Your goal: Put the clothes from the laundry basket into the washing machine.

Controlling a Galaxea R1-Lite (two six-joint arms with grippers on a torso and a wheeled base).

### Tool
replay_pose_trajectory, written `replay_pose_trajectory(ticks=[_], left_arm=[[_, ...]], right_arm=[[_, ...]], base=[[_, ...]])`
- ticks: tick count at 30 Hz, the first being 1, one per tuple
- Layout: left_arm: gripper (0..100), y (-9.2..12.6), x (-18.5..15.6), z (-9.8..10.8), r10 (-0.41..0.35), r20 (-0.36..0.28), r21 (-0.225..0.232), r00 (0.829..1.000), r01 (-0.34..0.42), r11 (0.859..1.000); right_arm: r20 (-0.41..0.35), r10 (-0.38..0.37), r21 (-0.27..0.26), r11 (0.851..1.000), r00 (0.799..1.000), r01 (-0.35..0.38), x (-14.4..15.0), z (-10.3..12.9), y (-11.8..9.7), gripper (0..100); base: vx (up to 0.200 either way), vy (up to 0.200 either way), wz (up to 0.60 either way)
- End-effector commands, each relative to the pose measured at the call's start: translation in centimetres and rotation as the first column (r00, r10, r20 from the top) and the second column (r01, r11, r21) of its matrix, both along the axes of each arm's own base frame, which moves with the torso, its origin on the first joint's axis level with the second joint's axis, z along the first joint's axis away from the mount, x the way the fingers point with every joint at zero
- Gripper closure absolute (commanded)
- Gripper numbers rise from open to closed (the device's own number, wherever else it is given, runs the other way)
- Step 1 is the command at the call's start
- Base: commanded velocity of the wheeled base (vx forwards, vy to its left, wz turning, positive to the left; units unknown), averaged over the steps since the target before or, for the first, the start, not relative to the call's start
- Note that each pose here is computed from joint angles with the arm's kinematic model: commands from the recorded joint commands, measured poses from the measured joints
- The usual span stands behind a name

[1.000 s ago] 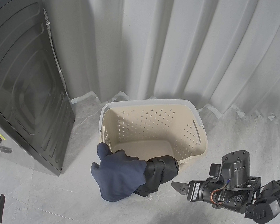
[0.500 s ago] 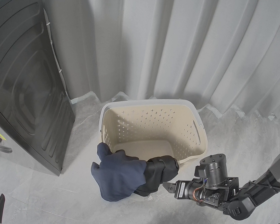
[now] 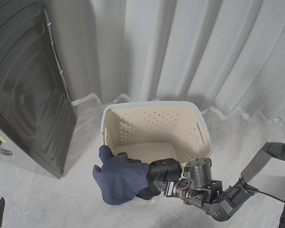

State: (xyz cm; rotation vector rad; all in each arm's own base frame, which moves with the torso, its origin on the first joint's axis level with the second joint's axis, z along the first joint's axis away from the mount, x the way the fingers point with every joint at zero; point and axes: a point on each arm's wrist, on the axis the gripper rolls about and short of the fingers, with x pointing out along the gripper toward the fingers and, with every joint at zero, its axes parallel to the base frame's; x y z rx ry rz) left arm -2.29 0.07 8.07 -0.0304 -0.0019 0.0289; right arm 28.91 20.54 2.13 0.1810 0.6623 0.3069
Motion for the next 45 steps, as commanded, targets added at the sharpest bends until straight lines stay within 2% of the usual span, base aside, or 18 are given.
replay_pose_trajectory(ticks=[1,5,11,22,23,31,37,45], left_arm=[[0,0.0,0.0,-0.5,0.000,-0.005,0.000,1.000,0.000,1.000],[0,0.0,0.0,-0.5,0.000,-0.005,-0.002,1.000,0.000,1.000],[0,0.0,0.0,-0.5,0.000,-0.004,-0.005,1.000,0.000,1.000],[0,0.0,0.0,-0.5,-0.001,-0.004,-0.005,1.000,0.001,1.000],[0,0.0,0.0,-0.5,0.000,-0.004,-0.003,1.000,0.000,1.000],[0,0.0,0.0,-0.5,0.000,-0.004,-0.005,1.000,0.000,1.000],[0,0.0,0.0,-0.5,0.000,-0.006,-0.005,1.000,0.000,1.000],[0,0.0,0.0,-0.5,0.000,-0.004,-0.005,1.000,0.000,1.000]], right_arm=[[-0.011,0.000,-0.009,1.000,1.000,0.000,0.9,-1.4,0.6,0],[-0.006,0.004,-0.016,1.000,1.000,-0.005,1.2,-1.5,0.7,0],[0.043,0.021,-0.008,1.000,0.999,-0.021,2.4,-2.1,1.6,0],[0.083,0.018,0.029,0.999,0.996,-0.020,3.7,-2.0,2.2,0],[0.089,0.020,0.033,0.999,0.996,-0.023,3.7,-1.9,2.2,100],[0.098,0.037,0.052,0.998,0.994,-0.043,2.9,-1.5,2.4,100],[0.121,0.086,0.073,0.993,0.989,-0.095,0.3,-0.2,2.9,100],[0.125,0.104,0.098,0.988,0.987,-0.117,-2.1,1.3,2.7,100]], base=[[0.000,0.000,0.00],[0.000,0.000,0.00],[0.000,0.000,0.00],[0.000,0.000,0.00],[0.000,0.000,0.00],[0.000,0.000,0.00],[0.000,0.000,0.00],[0.000,0.000,0.00]])
